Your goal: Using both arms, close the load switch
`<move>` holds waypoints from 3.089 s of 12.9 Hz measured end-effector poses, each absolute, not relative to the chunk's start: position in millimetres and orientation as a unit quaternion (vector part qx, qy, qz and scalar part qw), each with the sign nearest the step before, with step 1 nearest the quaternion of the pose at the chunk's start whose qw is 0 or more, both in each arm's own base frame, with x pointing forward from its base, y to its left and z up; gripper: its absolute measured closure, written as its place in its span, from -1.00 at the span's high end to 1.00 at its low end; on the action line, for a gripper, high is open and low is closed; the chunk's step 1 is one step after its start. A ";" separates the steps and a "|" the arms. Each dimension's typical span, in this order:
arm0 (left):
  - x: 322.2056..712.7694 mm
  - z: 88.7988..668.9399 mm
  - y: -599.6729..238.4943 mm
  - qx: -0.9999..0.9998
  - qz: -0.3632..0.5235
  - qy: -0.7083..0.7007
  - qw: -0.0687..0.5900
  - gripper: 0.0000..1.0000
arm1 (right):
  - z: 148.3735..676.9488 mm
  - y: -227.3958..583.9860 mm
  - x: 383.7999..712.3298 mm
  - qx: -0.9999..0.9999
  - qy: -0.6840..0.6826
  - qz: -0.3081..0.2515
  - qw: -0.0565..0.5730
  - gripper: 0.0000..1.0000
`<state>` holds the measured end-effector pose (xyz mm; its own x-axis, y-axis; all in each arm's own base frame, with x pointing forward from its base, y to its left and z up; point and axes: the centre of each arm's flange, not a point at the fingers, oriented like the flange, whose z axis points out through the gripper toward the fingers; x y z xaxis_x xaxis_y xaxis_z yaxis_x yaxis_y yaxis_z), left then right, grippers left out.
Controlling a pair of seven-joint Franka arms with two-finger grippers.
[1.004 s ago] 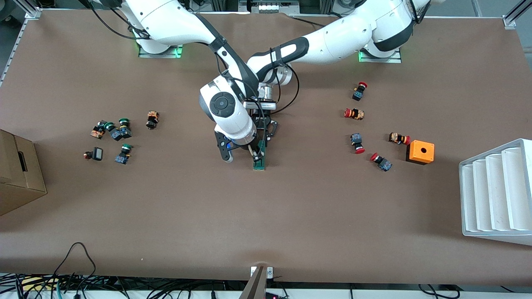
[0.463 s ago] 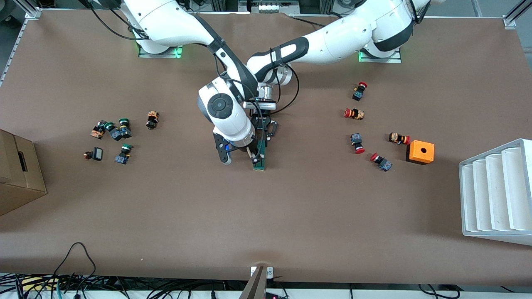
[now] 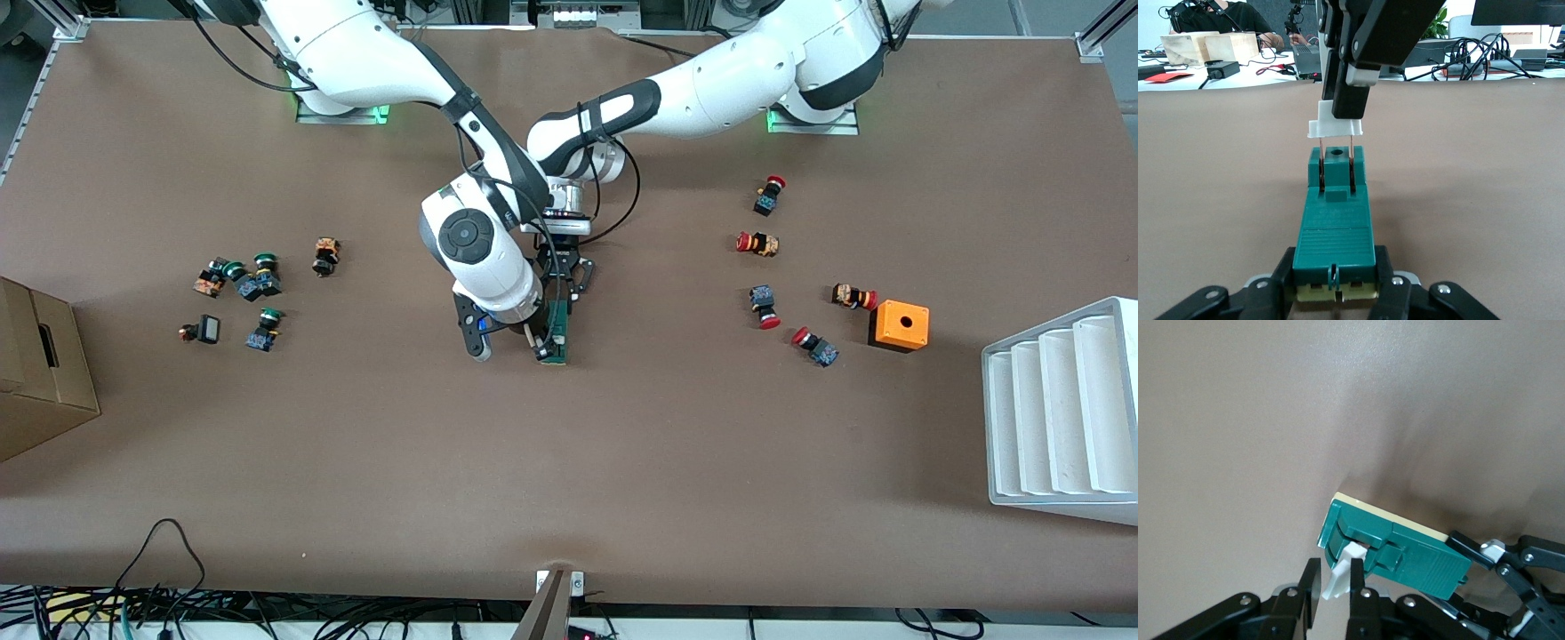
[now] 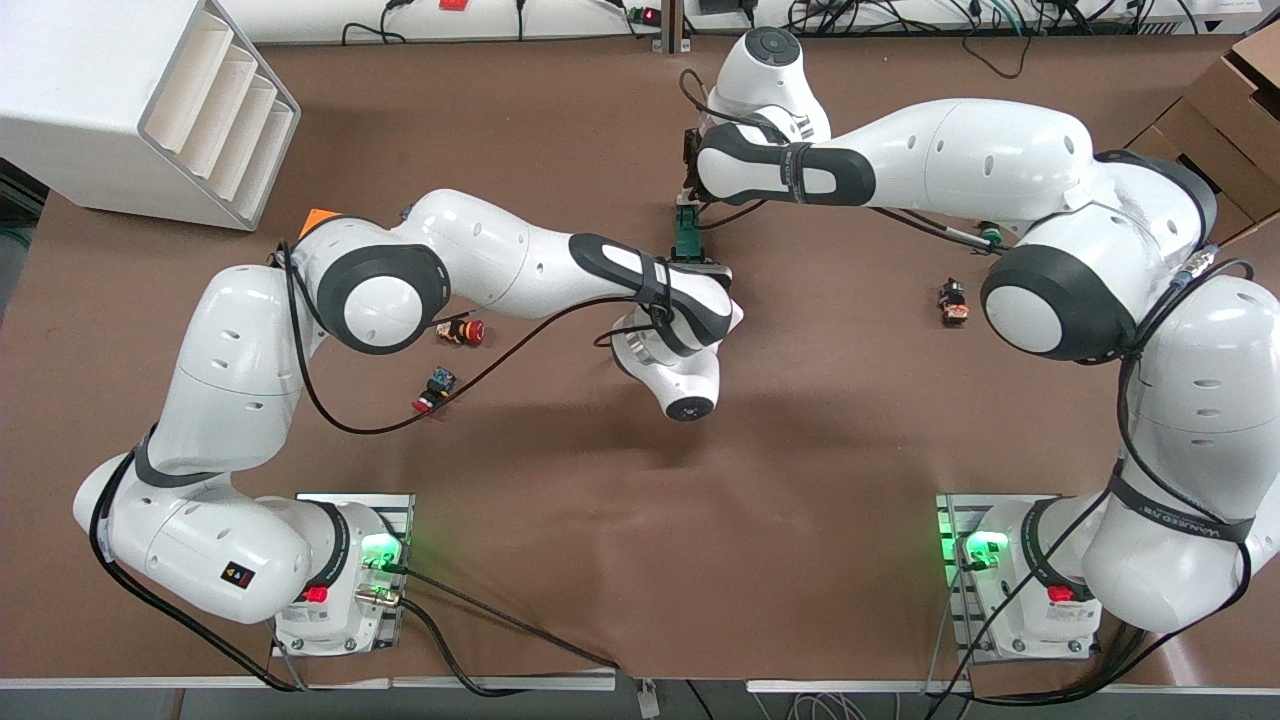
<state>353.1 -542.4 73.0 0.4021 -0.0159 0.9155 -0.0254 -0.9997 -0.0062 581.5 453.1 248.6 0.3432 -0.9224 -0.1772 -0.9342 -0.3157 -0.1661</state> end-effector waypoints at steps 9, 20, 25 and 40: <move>353.0 72.9 -542.4 0.837 0.547 -0.012 0.004 -0.01 | 238.1 451.7 596.3 -0.806 0.578 0.022 0.126 -0.52; 352.8 72.9 -542.5 0.837 0.547 -0.012 0.004 -0.01 | 220.9 450.1 602.1 -0.808 0.576 0.017 0.125 -0.52; 352.8 72.9 -542.5 0.837 0.547 -0.012 0.004 -0.01 | 223.8 448.7 604.4 -0.807 0.577 0.017 0.126 -0.23; 364.0 97.6 -558.3 0.845 0.534 0.005 0.004 1.00 | 450.1 211.0 630.0 -0.956 0.282 0.056 0.052 0.99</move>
<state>364.0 -558.3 97.6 0.4287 0.0126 0.9034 0.0046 -0.9999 0.0118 630.0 211.0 450.1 0.8344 -0.5337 -0.1377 -0.5456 -0.8353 -0.0685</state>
